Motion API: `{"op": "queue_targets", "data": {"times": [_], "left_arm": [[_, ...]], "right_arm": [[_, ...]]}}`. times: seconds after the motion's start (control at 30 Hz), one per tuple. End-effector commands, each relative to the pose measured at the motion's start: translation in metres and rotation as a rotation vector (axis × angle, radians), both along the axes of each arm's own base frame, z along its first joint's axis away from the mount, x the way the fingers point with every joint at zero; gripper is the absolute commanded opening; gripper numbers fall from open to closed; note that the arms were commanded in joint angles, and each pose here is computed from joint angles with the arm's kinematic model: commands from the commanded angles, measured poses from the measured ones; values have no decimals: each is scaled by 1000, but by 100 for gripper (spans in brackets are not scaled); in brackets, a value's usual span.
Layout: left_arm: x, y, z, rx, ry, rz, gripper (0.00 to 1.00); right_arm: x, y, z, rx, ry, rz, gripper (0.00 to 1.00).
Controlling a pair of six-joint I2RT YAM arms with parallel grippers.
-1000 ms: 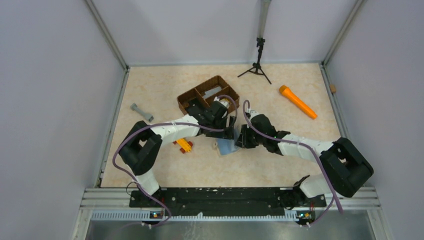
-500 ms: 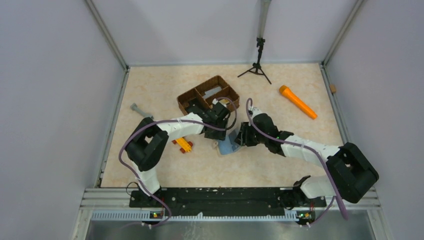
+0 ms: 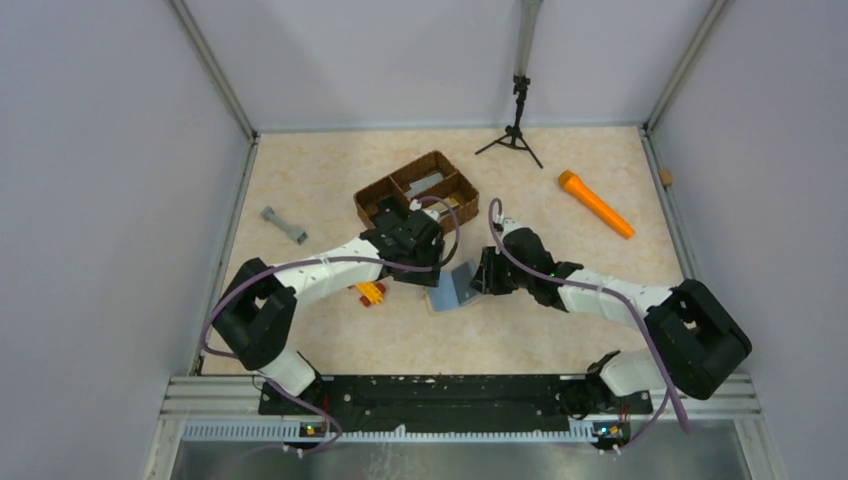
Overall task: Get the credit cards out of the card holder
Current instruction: Pick up the card holder from the center of the board.
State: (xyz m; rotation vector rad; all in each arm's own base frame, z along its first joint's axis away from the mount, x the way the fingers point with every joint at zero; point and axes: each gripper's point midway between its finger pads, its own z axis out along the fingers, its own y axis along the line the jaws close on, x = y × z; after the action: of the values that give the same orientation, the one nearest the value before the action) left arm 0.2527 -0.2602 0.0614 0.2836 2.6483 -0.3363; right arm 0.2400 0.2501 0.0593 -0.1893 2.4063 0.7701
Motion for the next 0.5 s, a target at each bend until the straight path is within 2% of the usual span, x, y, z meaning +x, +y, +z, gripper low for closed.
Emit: {"op": "queue_targets", "data": {"times": [0.0, 0.27, 0.47], "left_arm": [[-8, 6, 8, -13, -17, -19, 58], [-16, 13, -26, 26, 26, -31, 56], [-21, 21, -36, 54, 38, -25, 52]], "right_arm": [[0, 13, 4, 45, -7, 38, 31], [-4, 20, 6, 92, 17, 65, 25], [-7, 29, 6, 148, 38, 80, 35]]}}
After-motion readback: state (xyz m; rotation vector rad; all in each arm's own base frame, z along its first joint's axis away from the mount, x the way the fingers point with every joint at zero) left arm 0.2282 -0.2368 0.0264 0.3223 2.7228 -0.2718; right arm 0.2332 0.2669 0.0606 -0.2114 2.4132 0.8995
